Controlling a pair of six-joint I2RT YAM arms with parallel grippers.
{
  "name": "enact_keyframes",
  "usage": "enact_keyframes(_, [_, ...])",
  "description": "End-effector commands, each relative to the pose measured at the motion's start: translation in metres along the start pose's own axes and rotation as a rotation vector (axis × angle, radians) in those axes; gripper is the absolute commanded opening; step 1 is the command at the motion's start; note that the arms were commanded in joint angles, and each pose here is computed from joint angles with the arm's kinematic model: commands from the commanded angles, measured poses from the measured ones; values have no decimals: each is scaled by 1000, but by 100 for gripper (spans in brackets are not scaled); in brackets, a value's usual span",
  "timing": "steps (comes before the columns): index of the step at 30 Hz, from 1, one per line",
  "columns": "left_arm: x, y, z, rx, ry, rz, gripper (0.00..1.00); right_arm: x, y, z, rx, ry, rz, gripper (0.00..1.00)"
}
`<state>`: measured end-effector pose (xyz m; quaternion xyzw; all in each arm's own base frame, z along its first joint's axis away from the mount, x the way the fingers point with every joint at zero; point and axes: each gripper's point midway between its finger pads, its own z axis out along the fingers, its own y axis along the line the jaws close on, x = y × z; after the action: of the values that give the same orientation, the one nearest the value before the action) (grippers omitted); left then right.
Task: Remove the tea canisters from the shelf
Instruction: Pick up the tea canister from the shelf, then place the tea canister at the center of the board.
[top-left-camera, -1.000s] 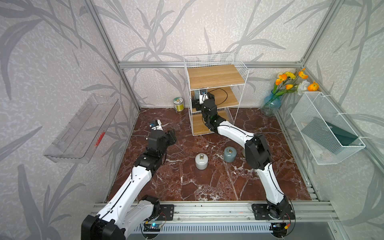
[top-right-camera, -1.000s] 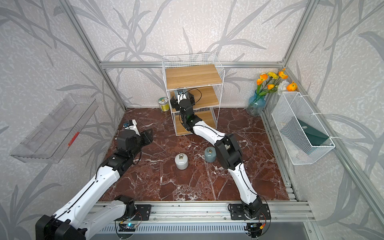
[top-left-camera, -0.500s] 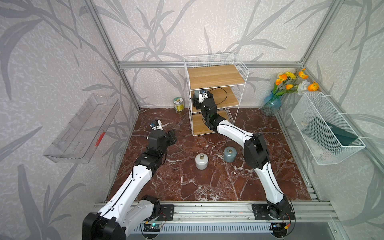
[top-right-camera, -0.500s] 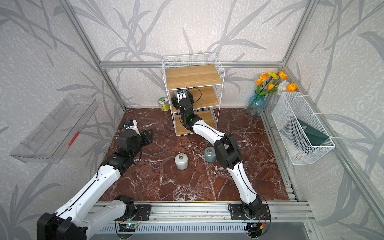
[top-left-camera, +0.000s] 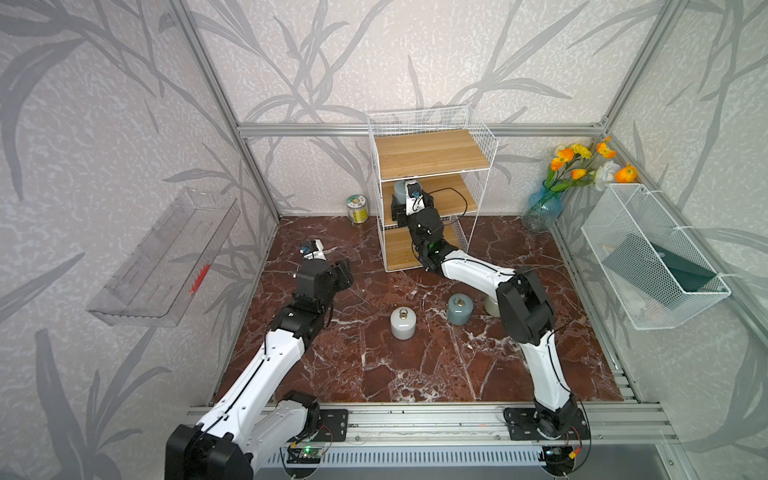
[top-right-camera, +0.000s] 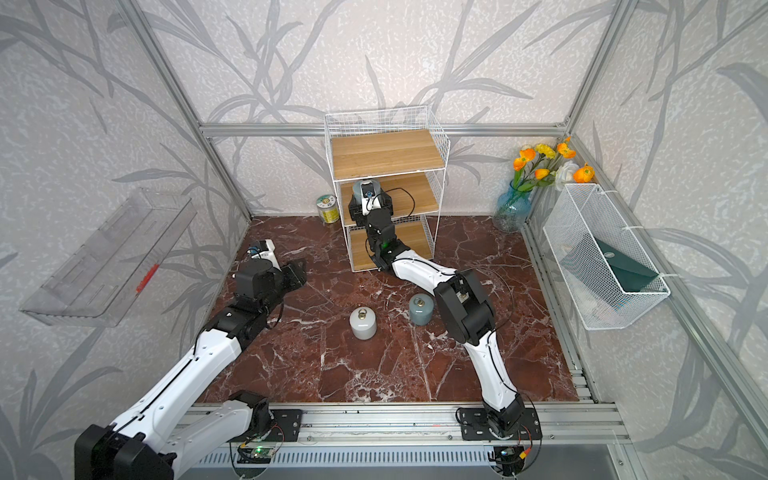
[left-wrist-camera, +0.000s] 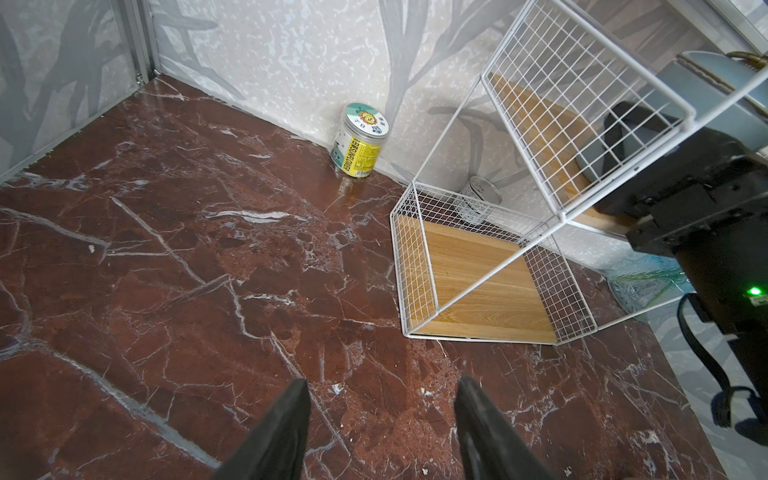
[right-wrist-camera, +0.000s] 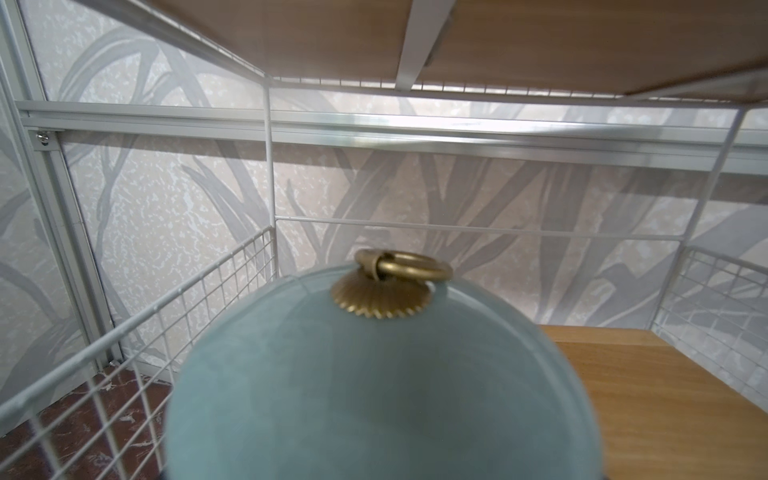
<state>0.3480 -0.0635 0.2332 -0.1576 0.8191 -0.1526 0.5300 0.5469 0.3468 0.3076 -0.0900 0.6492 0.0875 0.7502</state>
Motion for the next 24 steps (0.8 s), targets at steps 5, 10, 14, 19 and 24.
enact_keyframes(5, [-2,-5,4,31,-5,-10,57,-38,0,-36,-25,-69,2,67])
enact_keyframes(10, [-2,-7,4,41,-5,-13,57,-53,6,-77,-69,-94,-3,67])
enact_keyframes(14, [-3,-10,3,52,-1,-16,57,-68,19,-113,-115,-110,-27,67])
enact_keyframes(19, [-4,-12,-1,66,-1,-25,57,-81,30,-163,-182,-113,13,66])
enact_keyframes(24, [-6,-9,-10,58,-8,-18,57,-77,56,-209,-311,-65,88,66])
